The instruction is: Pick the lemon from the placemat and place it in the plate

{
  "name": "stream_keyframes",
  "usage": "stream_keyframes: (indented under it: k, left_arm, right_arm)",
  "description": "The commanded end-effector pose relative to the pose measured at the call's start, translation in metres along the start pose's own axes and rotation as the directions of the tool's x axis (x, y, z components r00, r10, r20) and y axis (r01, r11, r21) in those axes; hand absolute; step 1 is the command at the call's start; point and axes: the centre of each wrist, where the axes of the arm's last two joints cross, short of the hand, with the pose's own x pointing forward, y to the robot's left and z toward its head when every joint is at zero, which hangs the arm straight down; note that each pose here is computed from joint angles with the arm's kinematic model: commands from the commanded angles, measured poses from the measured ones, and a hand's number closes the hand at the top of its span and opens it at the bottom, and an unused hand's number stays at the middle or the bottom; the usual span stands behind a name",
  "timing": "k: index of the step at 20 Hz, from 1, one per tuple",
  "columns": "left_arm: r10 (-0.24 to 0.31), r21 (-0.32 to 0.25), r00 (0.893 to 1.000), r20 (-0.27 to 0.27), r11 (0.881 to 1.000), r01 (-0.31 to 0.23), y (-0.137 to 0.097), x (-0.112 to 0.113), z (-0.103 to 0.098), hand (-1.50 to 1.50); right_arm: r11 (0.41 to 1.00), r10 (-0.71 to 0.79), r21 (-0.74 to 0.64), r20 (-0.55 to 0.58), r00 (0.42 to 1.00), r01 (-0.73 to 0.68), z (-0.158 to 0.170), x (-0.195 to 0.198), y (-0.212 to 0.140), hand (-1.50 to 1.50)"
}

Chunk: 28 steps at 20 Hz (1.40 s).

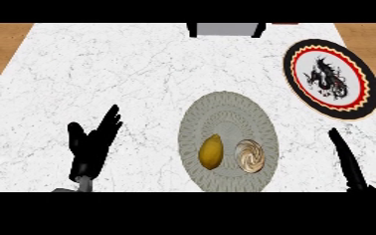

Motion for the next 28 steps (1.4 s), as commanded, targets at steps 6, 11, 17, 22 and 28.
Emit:
stream_keyframes:
  k: [6,11,17,22,28]
  left_arm:
    - [-0.001,-0.013,1.000,0.000,1.000,0.001,0.004,0.000,-0.015,0.00]
    - [0.001,-0.024,1.000,-0.002,1.000,-0.001,0.004,0.023,-0.009,0.00]
    - [0.012,0.010,1.000,-0.006,1.000,-0.012,-0.009,-0.001,0.000,0.00]
    - [0.025,-0.012,1.000,-0.003,1.000,-0.025,0.010,0.012,-0.007,0.00]
    - [0.013,0.010,1.000,-0.003,1.000,-0.013,0.004,-0.003,-0.007,0.00]
  right_arm:
    - [0.966,0.222,0.168,-0.136,0.966,-0.198,-0.011,0.071,0.040,-1.50]
    - [0.954,0.264,0.181,-0.128,0.956,-0.239,-0.024,0.114,0.090,-1.50]
    - [0.930,0.294,0.283,-0.195,0.936,-0.233,-0.021,0.116,0.106,-1.50]
    - [0.923,0.298,0.316,-0.222,0.928,-0.221,-0.013,0.100,0.137,-1.50]
    - [0.924,0.299,0.304,-0.198,0.934,-0.232,-0.022,0.114,0.130,-1.50]
